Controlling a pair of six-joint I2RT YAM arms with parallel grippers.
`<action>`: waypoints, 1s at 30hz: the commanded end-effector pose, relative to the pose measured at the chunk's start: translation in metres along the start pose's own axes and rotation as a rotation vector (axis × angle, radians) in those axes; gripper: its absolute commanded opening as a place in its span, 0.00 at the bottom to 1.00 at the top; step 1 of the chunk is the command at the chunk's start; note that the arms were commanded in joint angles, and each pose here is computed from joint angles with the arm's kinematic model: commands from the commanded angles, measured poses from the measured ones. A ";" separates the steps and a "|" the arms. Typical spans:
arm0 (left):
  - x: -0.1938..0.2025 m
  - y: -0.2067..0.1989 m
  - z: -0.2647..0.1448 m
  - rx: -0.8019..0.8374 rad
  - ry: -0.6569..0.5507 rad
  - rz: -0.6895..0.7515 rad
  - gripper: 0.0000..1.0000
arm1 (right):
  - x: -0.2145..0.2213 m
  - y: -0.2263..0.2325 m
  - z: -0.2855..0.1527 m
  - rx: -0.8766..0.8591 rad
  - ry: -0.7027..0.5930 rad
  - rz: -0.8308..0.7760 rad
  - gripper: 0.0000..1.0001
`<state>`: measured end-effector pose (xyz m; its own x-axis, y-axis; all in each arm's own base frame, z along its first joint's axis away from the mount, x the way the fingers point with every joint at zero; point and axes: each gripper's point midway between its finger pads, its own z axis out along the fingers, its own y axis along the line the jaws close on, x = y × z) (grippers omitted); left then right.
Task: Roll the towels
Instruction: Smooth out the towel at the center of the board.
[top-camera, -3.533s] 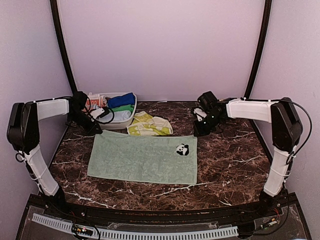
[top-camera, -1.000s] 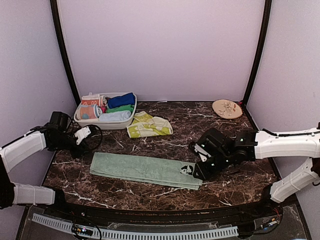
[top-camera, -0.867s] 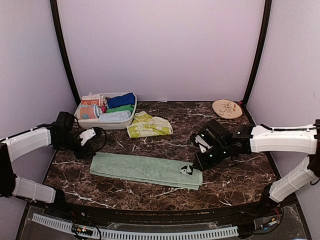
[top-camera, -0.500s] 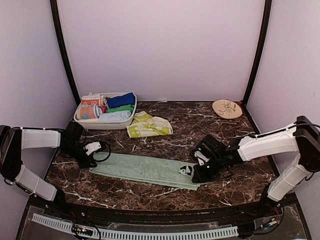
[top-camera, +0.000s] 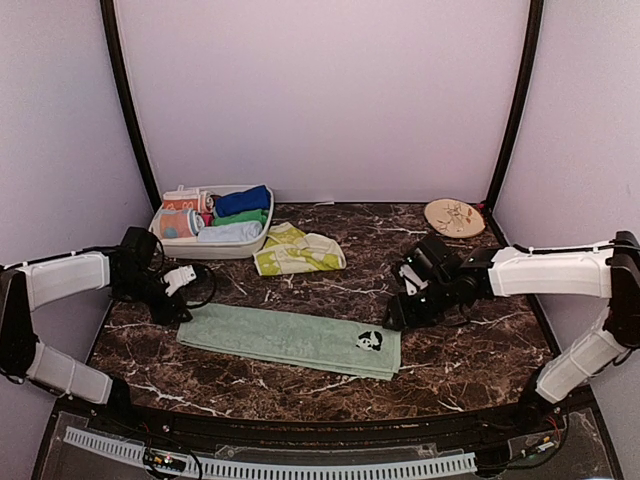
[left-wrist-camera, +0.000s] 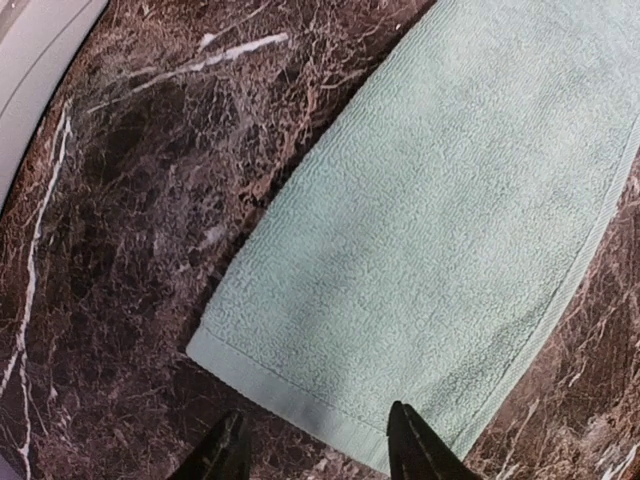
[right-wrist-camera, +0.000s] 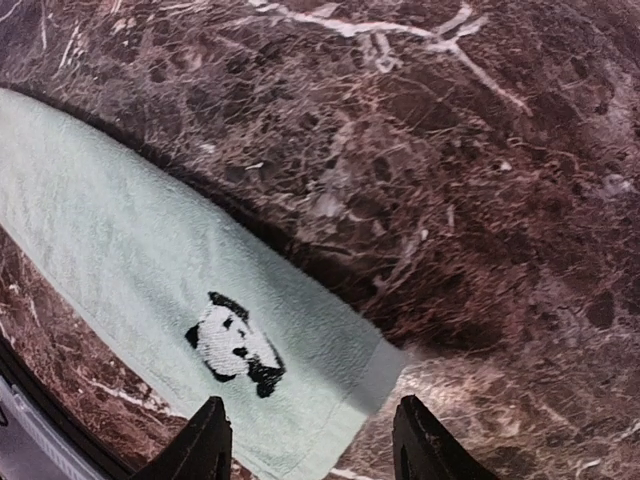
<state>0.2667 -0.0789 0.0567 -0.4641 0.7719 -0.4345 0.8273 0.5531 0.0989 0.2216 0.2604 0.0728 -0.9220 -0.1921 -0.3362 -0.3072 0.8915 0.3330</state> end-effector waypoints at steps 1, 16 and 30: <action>-0.001 -0.015 -0.011 0.074 -0.003 -0.002 0.48 | -0.004 -0.025 0.008 0.103 0.015 -0.018 0.56; 0.045 0.013 0.031 -0.084 0.152 0.077 0.38 | 0.016 -0.052 0.047 0.182 0.121 -0.045 0.44; 0.023 0.009 0.009 -0.053 0.082 0.042 0.41 | -0.062 0.055 -0.007 -0.298 -0.136 0.053 0.31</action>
<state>0.2695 -0.0577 0.0248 -0.4465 0.8289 -0.3370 0.8341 0.5219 0.1786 0.2587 0.2750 0.1000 -0.8972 -0.1786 -0.4040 -0.3300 0.8790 0.3443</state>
